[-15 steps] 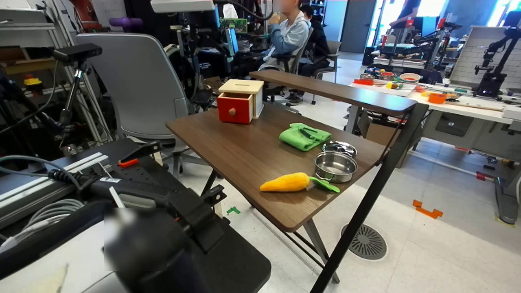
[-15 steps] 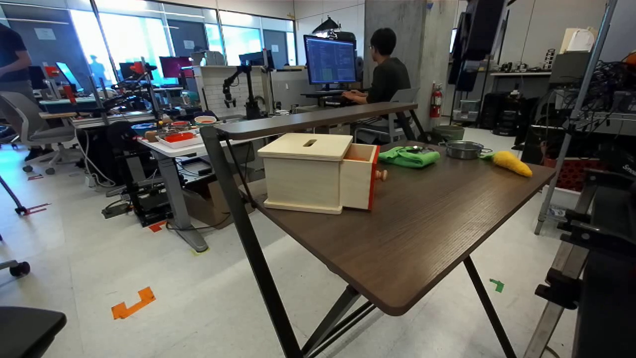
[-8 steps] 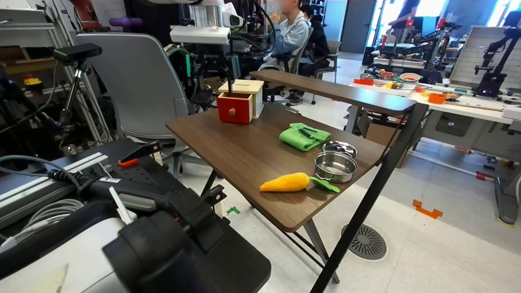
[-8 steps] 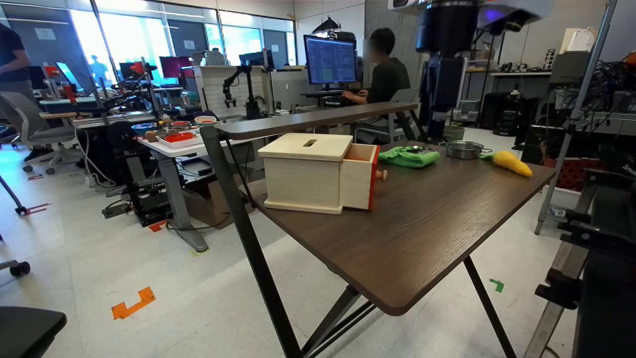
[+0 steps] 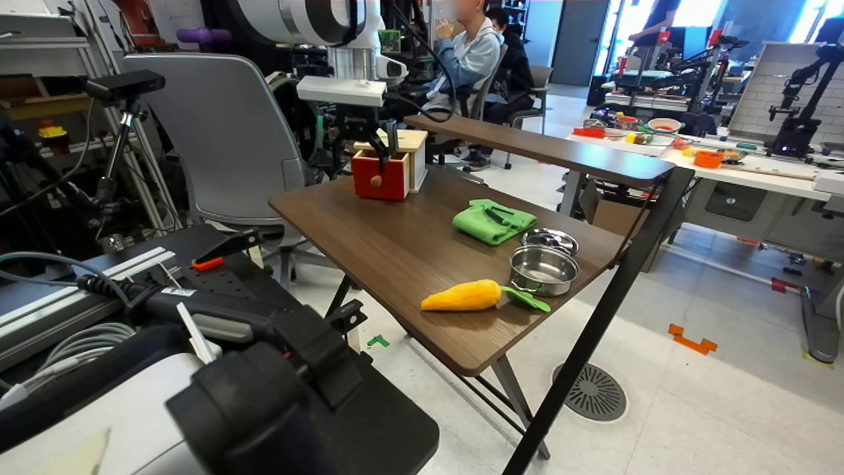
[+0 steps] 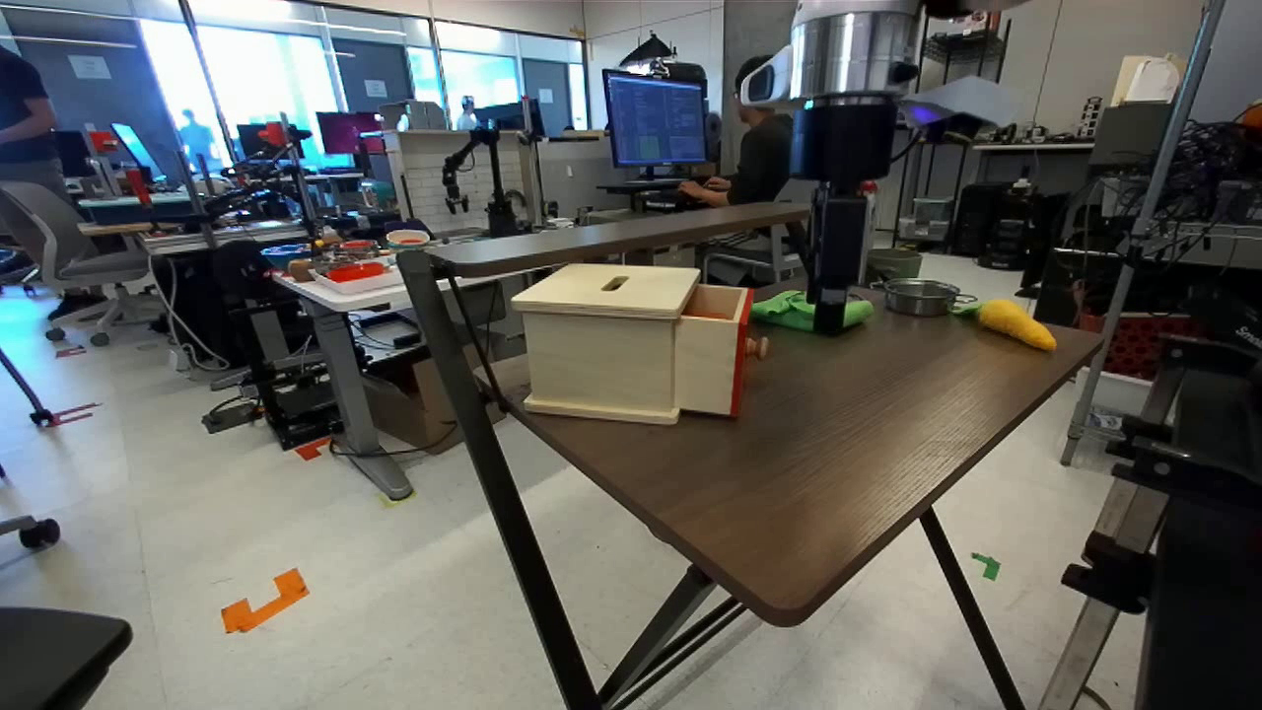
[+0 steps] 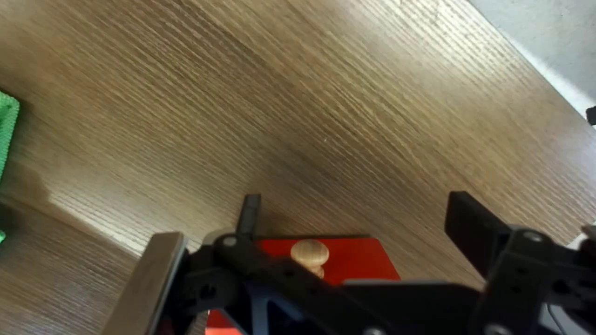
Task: Close the drawer
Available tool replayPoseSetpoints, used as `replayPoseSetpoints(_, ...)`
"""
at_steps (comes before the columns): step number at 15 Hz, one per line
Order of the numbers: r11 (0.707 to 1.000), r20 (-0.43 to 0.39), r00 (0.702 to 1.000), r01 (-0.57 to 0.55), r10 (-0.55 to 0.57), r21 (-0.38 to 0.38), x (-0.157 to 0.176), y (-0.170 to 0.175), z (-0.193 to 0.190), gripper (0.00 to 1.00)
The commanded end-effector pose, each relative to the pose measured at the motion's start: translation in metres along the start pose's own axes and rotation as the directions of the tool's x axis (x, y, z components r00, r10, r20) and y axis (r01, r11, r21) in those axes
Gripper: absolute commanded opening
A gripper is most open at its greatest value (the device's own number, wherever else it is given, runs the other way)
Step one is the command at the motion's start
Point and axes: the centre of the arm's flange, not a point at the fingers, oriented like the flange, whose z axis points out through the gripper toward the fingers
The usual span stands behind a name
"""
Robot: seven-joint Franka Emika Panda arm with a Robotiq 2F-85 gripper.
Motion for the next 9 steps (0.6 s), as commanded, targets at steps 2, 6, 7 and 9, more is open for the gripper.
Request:
replayPoseSetpoints(2,0.999,0.008,1.0,-0.026,0.026,-0.034,0.021,0.004,0.019,1.0)
replayPoseSetpoints(6,0.996,-0.004,0.999,-0.036,0.036,-0.077,0.035,0.001,0.025,1.0)
replayPoseSetpoints(7,0.995,-0.007,0.999,-0.037,0.037,-0.09,0.039,0.0,0.026,1.0)
replayPoseSetpoints(9,0.994,-0.022,0.999,-0.04,0.038,-0.1,0.046,-0.001,0.026,1.0)
